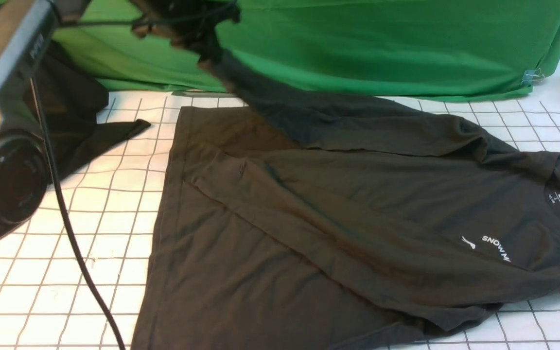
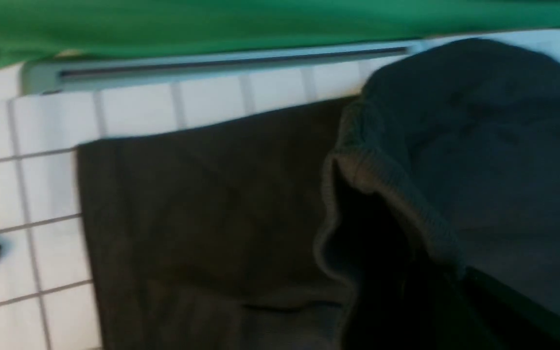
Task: Fold a long-sleeved shirt over a white checkered tablecloth.
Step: 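Grasp the near edge of the shirt at its hem and shoulder corners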
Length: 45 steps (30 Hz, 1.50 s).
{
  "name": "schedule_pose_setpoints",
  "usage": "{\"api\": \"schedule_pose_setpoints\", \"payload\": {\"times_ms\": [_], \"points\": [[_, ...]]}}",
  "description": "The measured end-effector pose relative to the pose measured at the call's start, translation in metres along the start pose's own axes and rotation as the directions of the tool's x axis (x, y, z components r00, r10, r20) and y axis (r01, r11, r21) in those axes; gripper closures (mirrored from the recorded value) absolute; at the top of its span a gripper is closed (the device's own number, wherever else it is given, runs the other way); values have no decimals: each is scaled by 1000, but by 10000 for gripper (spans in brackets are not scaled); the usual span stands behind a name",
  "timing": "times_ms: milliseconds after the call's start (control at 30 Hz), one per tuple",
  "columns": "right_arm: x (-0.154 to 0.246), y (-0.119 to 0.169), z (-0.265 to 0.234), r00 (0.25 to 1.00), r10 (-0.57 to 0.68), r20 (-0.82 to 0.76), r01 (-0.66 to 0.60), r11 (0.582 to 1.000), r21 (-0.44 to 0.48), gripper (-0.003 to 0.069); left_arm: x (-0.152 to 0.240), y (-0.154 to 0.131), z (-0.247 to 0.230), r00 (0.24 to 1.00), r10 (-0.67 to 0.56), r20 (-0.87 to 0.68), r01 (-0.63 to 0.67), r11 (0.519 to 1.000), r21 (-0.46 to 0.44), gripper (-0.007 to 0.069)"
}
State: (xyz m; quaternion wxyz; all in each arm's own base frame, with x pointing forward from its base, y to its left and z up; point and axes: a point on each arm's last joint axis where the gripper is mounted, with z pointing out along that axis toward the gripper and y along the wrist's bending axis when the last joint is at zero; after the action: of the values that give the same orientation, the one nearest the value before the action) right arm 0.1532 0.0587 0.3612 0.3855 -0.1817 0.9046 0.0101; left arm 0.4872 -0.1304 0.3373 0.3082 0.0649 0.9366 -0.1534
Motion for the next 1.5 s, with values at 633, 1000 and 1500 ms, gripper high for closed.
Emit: {"api": "schedule_pose_setpoints", "payload": {"times_ms": [633, 1000, 1500], "points": [[-2, -4, -2, 1000, -24, -14, 25, 999, 42, 577, 134, -18, -33, 916, -64, -396, -1, 987, -161, 612], [-2, -2, -1, 1000, -8, -18, 8, 1000, 18, 571, 170, -3, -10, 868, -48, -494, -57, 979, -197, 427], [-2, 1, -1, 1000, 11, -21, -11, 1000, -9, 564, 293, -11, -30, 774, -111, -623, -50, 970, -236, 195]]}}
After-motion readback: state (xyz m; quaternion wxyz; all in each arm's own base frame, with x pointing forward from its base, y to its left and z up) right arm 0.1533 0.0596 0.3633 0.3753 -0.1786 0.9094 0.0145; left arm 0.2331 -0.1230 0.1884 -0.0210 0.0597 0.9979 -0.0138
